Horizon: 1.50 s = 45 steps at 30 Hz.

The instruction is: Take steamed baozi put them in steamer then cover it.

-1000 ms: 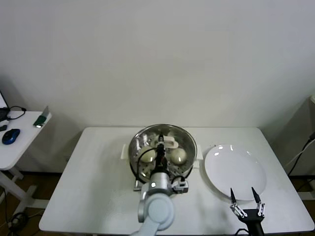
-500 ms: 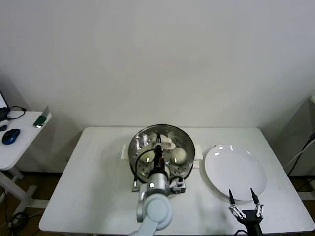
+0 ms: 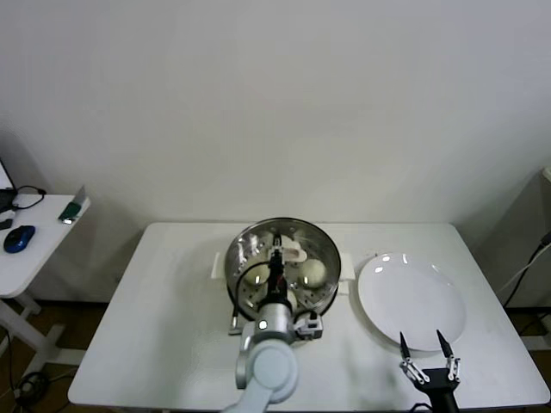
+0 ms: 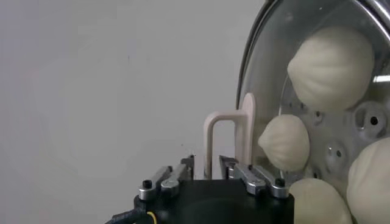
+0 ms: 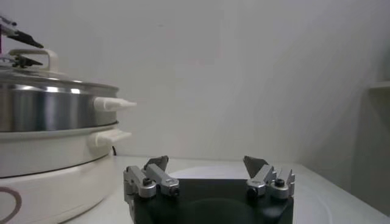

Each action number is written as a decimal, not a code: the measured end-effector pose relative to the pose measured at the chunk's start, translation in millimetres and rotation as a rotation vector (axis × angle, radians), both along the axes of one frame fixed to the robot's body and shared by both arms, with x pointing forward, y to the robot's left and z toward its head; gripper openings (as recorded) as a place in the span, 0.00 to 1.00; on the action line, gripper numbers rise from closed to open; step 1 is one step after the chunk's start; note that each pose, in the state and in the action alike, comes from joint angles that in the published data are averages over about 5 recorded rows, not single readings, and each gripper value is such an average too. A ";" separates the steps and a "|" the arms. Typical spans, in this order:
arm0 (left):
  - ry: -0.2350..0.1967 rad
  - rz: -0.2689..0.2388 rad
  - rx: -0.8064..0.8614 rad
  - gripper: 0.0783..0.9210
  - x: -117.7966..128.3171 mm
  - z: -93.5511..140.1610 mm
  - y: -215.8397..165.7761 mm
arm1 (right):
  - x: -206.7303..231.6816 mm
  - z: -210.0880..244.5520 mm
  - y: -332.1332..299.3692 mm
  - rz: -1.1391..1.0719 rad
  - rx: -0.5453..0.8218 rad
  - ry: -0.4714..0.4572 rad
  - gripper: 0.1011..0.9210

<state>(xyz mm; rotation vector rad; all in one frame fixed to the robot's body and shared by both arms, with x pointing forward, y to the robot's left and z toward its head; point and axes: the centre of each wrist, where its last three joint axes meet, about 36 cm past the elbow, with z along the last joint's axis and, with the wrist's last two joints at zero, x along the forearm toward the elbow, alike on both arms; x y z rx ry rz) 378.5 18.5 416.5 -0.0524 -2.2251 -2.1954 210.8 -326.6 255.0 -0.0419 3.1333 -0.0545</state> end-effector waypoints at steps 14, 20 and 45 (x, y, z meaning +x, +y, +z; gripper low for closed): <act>0.019 -0.056 -0.142 0.84 -24.4 24.6 24.6 | 1.9 0.9 4.3 0.012 0.003 0.020 0.88; 0.000 -0.111 -0.263 0.88 -42.1 33.9 45.6 | 3.3 3.6 6.8 -0.015 0.017 0.018 0.88; 0.010 0.003 -1.221 0.88 -94.3 -16.9 243.9 | 14.6 6.0 2.3 -0.098 0.051 -0.035 0.88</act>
